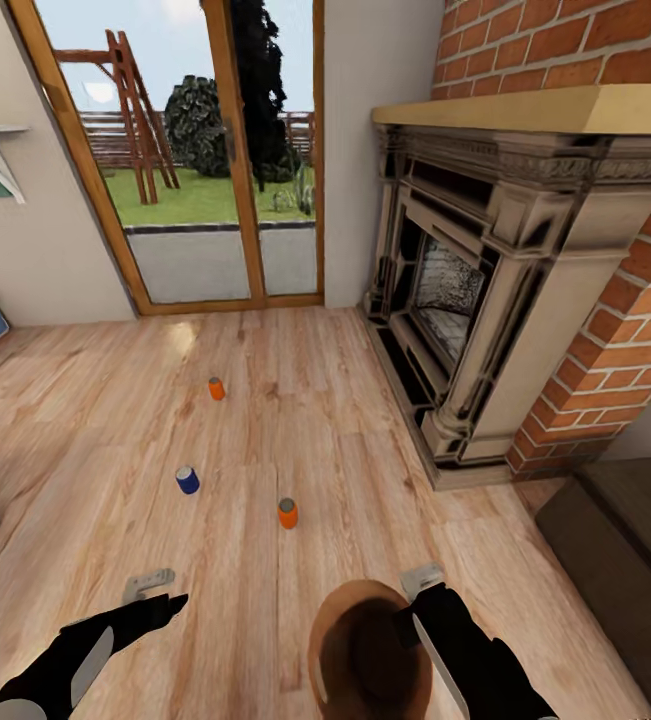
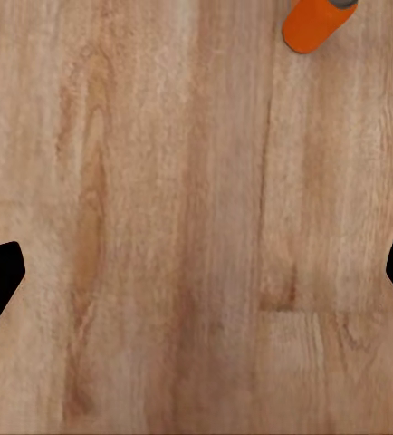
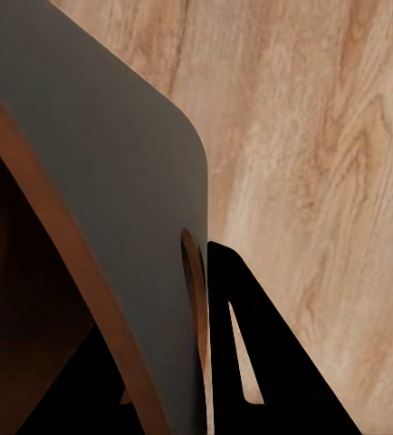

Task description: Put the three can of soda from the living room inside the tash can in the kitchen.

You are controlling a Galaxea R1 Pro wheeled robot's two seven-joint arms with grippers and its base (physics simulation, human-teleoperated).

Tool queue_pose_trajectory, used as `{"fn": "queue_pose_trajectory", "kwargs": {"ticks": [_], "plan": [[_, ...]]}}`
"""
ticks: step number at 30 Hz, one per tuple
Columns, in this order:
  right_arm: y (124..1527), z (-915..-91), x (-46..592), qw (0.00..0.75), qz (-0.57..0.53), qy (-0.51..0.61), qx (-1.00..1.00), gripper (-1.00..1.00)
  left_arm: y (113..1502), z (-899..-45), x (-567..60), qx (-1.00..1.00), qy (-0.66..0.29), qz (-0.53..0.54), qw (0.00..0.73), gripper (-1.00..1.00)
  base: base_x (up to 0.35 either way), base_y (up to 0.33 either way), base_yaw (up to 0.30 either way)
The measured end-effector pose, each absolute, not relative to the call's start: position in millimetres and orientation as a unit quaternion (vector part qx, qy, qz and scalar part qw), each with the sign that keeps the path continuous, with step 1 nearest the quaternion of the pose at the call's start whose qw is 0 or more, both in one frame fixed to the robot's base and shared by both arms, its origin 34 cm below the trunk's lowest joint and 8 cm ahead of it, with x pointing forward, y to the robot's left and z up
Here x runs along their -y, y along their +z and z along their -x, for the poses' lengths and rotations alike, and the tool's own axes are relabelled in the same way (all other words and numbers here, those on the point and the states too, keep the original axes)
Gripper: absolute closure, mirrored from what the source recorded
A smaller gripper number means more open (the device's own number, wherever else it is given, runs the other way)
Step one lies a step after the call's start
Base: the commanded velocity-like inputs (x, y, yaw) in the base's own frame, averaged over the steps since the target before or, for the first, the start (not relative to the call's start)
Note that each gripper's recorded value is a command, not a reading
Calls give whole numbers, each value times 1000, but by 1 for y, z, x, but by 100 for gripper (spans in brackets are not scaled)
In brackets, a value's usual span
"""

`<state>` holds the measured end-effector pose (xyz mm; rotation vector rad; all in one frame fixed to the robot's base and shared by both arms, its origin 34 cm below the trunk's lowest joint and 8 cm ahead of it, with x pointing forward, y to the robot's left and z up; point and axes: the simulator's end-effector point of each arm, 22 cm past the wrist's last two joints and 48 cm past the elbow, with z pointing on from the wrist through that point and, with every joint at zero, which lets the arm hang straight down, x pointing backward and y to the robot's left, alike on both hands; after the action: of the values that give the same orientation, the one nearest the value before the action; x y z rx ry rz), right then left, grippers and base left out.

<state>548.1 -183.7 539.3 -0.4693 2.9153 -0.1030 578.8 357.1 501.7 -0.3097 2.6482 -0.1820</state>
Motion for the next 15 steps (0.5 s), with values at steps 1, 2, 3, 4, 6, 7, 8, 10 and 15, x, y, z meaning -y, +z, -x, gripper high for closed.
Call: {"fn": "queue_pose_trajectory", "kwargs": {"ticks": [1,2,3,4,6,7,8,10,15], "plan": [[540,-548,184,94,158,-35,-982,100,502,-579,-357,-964,-66,113,233,-100,184,236,-219],[540,-549,184,94,157,-35,-983,100,502,-579,-357,-964,-66,113,233,-100,179,239,-219],[540,-549,184,95,156,-34,-983,100,503,-580,-357,-963,-66,113,234,-100,163,247,-218],[541,-549,184,95,154,-34,-983,100,503,-580,-357,-963,-66,113,235,-100,156,249,-217],[542,-550,185,96,154,-34,-983,100,504,-581,-357,-963,-66,113,236,-100,142,255,-217],[542,-550,185,97,154,-35,-983,100,505,-581,-357,-963,-66,112,236,-100,125,261,-216],[543,-551,185,97,154,-35,-983,100,505,-581,-357,-963,-66,112,237,-100,121,262,-216],[543,-551,185,99,154,-34,-983,100,506,-582,-357,-962,-66,112,238,-100,114,264,-216],[546,-554,188,103,153,-39,-982,100,509,-584,-357,-962,-66,111,242,-100,106,266,-215]]}}
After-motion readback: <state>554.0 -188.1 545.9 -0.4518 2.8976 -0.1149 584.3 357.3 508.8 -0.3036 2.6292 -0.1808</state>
